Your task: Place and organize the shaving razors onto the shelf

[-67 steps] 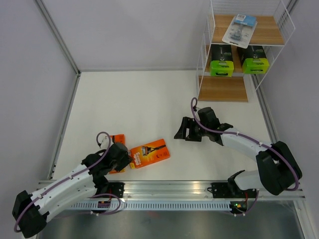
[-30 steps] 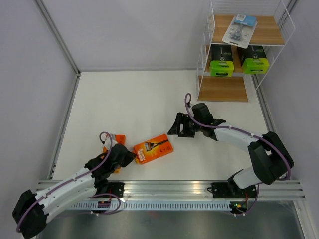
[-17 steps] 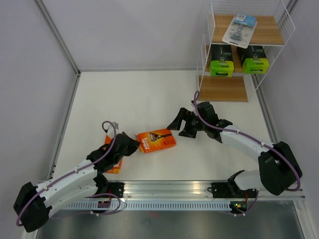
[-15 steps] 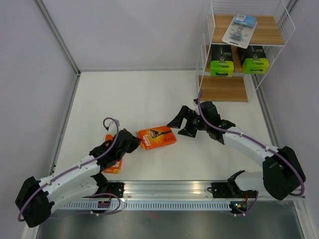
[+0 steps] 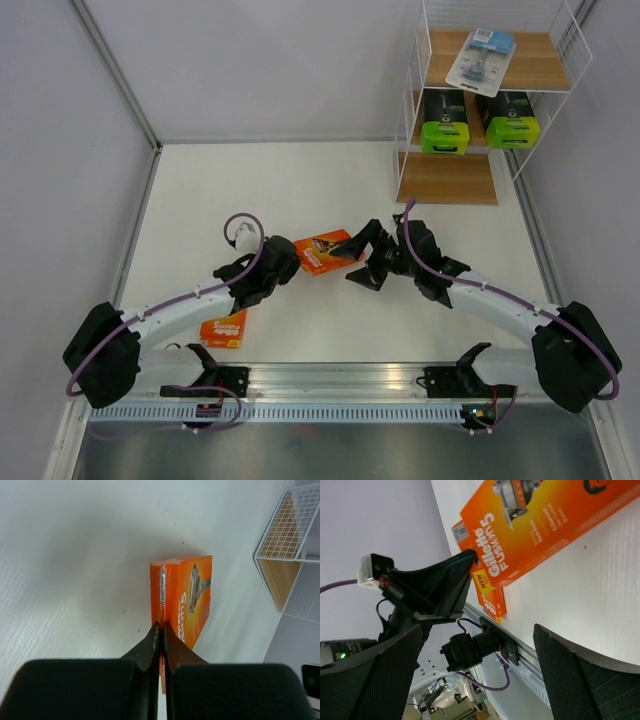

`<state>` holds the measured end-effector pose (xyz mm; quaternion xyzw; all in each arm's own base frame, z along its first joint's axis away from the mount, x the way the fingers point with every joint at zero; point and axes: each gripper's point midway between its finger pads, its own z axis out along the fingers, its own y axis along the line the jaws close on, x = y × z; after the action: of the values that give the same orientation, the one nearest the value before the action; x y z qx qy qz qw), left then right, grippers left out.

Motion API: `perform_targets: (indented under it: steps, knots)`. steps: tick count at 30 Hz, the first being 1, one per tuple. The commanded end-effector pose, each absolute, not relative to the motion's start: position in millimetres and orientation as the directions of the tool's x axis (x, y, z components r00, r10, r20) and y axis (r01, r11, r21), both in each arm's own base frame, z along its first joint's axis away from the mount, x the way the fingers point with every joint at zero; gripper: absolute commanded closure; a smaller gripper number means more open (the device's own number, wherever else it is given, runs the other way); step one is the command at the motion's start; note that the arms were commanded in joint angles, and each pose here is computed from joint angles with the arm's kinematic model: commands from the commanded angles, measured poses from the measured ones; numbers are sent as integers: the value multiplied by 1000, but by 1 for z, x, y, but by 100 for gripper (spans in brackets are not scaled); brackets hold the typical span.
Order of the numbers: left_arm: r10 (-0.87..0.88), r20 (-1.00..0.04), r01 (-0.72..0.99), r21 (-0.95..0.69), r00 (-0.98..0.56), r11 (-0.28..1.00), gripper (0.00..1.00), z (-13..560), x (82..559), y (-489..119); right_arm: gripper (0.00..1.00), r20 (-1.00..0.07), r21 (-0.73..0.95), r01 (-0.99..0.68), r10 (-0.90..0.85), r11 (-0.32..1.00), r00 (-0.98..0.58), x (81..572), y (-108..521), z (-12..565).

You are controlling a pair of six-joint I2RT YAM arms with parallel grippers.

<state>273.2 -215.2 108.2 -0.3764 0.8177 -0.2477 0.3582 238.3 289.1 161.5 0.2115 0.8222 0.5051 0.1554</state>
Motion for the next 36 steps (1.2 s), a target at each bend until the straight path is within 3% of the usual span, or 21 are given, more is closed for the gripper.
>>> perform_targets:
  steps: [1, 7, 8, 10, 15, 19, 20, 26, 36]
  knots:
    - [-864, -366, -395, -779, -346, 488, 98, 144, 290, -224, 2, 46, 894, 282, 555, 348, -831, 242, 294, 145]
    - [-880, -360, -374, -804, -310, 461, 98, 163, 290, -224, 2, 33, 879, 276, 528, 388, -848, 250, 310, 121]
    - [-878, -365, -373, -802, -310, 465, 98, 164, 290, -224, 7, 30, 896, 260, 535, 360, -844, 253, 312, 126]
    - [-882, -361, -398, -793, -304, 462, 98, 163, 289, -221, 3, 28, 931, 228, 566, 286, -824, 262, 314, 141]
    - [-892, -352, -413, -794, -285, 445, 98, 158, 288, -217, 2, -5, 946, 185, 585, 266, -811, 269, 314, 154]
    - [-900, -361, -376, -820, -246, 432, 98, 163, 295, -216, 2, 127, 956, 262, 626, 129, -769, 268, 311, 156]
    - [-902, -362, -372, -824, -236, 428, 98, 160, 295, -214, 2, 201, 947, 314, 634, 70, -747, 268, 312, 158]
    - [-895, -420, -309, -840, -150, 446, 98, 174, 302, -216, 2, 338, 926, 367, 639, -93, -691, 281, 315, 181]
    - [-896, -443, -215, -874, -16, 436, 98, 183, 300, -236, 2, 470, 854, 491, 659, -171, -588, 287, 325, 180]
